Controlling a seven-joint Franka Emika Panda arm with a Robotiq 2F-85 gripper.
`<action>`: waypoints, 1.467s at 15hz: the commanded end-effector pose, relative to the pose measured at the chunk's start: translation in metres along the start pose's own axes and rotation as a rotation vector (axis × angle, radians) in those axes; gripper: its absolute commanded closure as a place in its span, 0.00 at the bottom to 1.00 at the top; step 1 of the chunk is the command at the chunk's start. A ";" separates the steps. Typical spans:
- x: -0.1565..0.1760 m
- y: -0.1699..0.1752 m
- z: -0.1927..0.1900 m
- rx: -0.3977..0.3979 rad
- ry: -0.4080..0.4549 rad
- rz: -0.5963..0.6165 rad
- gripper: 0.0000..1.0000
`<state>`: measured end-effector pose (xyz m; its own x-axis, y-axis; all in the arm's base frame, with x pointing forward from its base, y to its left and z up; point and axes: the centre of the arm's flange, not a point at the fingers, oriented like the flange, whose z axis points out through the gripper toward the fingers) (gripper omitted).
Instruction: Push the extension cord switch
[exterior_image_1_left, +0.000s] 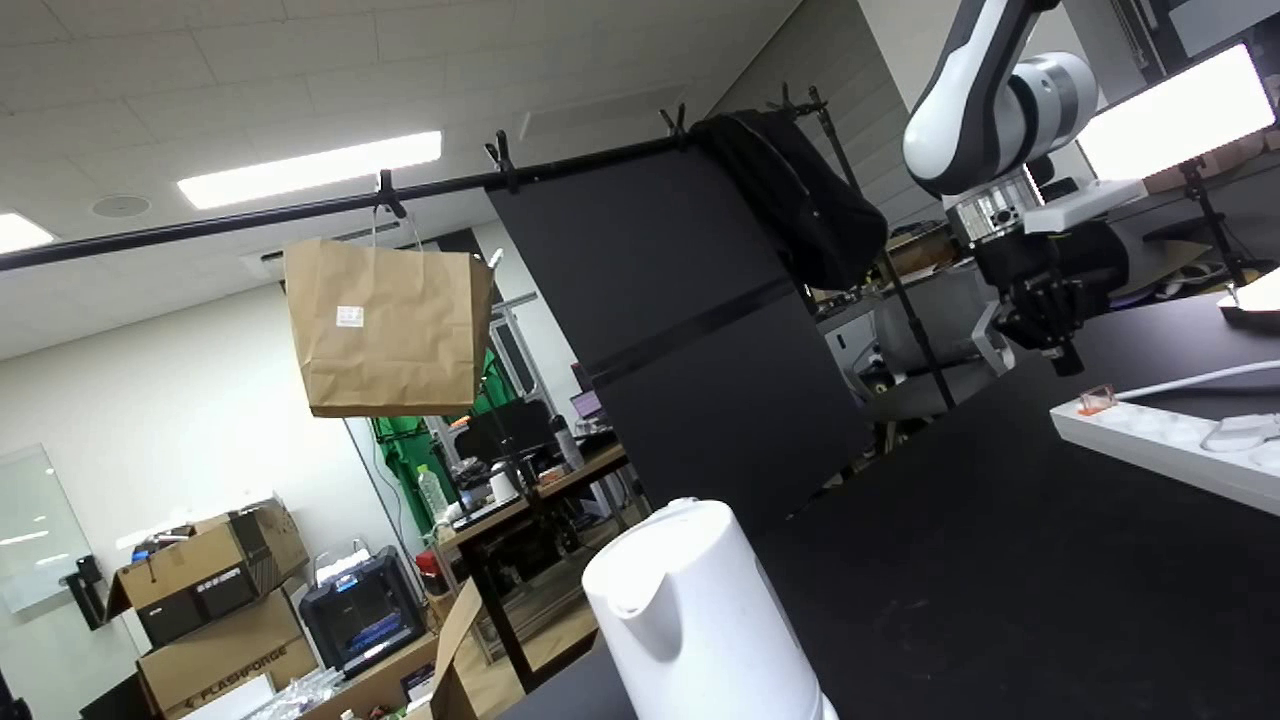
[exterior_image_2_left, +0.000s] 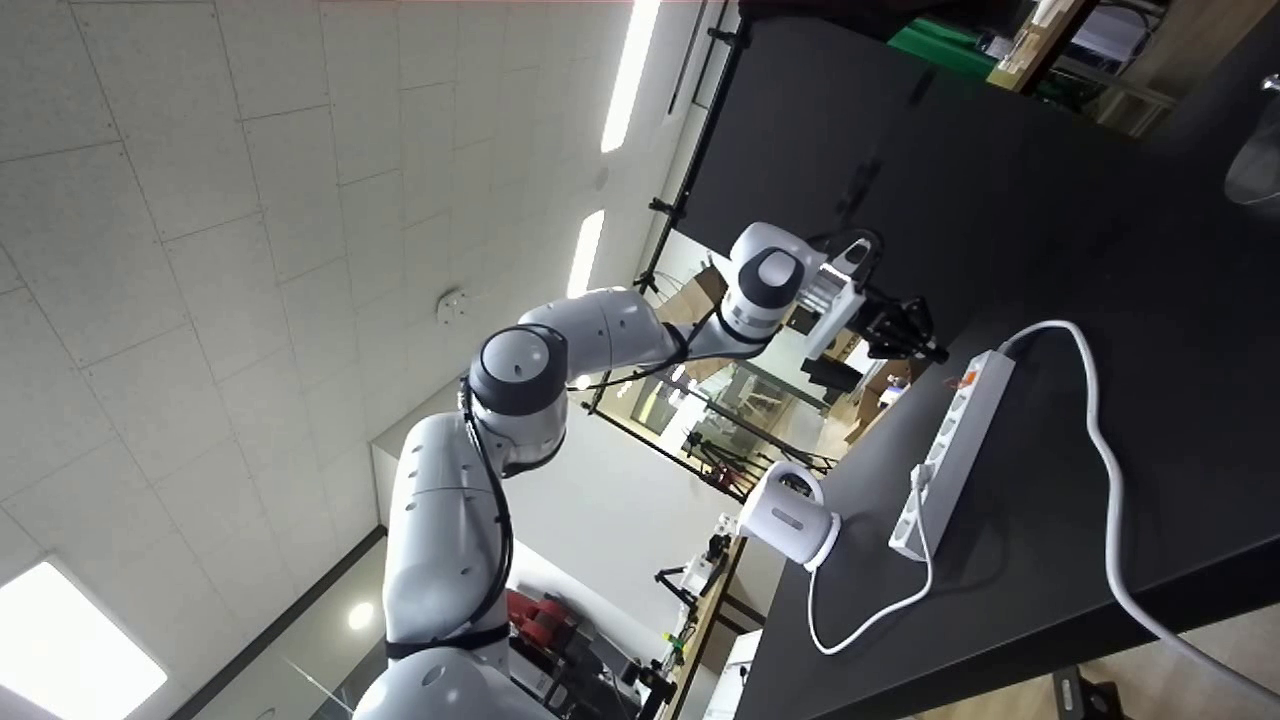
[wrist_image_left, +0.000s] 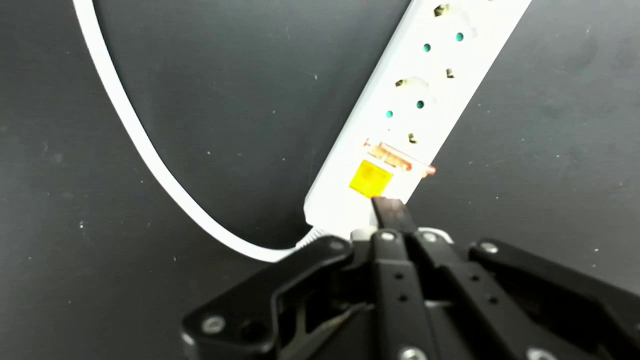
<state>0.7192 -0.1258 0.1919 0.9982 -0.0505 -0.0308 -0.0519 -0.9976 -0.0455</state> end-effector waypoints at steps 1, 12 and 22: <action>0.008 0.002 0.003 -0.009 -0.012 0.012 1.00; -0.002 0.000 0.013 0.001 -0.017 -0.004 0.99; -0.007 -0.003 0.038 -0.010 0.053 -0.005 1.00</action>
<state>0.7156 -0.1219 0.1563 0.9990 -0.0455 0.0004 -0.0454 -0.9982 -0.0389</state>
